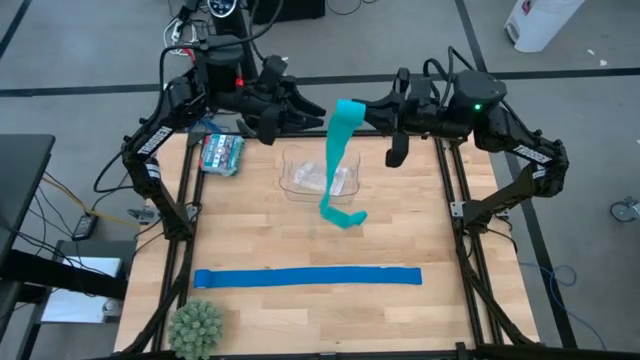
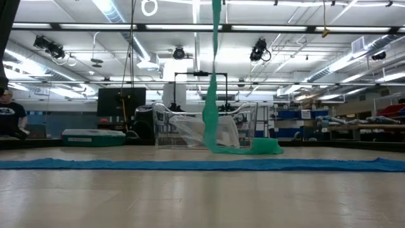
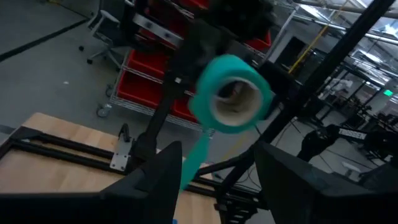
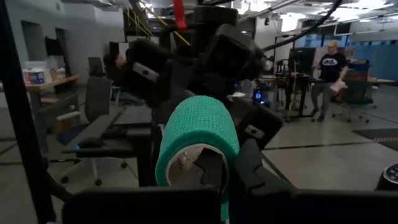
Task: Roll bandage
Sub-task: Roll the green bandage
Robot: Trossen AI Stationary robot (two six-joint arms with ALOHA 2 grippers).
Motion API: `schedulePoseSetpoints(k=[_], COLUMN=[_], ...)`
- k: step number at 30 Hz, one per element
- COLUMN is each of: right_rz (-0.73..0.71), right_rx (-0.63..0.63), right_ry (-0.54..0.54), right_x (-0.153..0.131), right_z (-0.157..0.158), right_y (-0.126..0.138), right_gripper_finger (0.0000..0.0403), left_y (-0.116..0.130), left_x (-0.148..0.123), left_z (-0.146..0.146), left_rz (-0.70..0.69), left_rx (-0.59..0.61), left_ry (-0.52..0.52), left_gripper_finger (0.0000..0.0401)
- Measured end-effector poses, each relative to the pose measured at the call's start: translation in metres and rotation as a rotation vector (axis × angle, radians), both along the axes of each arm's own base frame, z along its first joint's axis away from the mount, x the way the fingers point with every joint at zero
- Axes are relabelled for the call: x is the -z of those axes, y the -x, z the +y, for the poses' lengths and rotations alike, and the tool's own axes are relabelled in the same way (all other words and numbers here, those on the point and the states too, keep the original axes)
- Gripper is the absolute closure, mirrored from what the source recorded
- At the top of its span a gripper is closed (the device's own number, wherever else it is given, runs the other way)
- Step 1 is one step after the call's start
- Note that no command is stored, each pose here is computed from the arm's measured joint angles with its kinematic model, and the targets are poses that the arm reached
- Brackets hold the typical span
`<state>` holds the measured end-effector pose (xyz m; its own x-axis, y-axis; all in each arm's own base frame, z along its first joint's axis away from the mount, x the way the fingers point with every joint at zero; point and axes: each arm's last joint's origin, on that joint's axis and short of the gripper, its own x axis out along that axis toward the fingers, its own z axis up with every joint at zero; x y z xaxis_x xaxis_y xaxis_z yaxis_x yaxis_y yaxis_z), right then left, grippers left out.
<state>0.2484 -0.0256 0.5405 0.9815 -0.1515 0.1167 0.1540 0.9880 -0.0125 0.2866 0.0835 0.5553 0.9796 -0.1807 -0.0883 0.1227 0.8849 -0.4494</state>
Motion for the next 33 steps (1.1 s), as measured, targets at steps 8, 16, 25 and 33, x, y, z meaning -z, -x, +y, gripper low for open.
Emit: schedulePoseSetpoints(k=[8,16,25,33], right_rz=[-0.064,-0.109,-0.180,-0.175], right_rx=[-0.001,-0.035,0.018,0.032], right_ry=[0.007,-0.028,-0.027,-0.016], right_x=[-0.006,-0.009,-0.015,-0.015], right_z=[-0.001,0.000,-0.002,-0.004], right_y=[0.001,0.000,-0.001,-0.001], right_gripper_finger=[0.0403,0.0403,0.0403,0.0403], left_y=[-0.004,-0.013,-0.016,-0.018], left_x=[0.007,0.017,0.017,0.012], left_z=[0.002,0.006,0.000,-0.006], left_rz=[0.026,0.045,0.038,-0.016], left_rx=[-0.018,-0.036,-0.011,0.005], left_ry=[-0.018,-0.013,-0.038,-0.072], left_gripper_finger=[0.0193,0.0193,0.0206,0.0387])
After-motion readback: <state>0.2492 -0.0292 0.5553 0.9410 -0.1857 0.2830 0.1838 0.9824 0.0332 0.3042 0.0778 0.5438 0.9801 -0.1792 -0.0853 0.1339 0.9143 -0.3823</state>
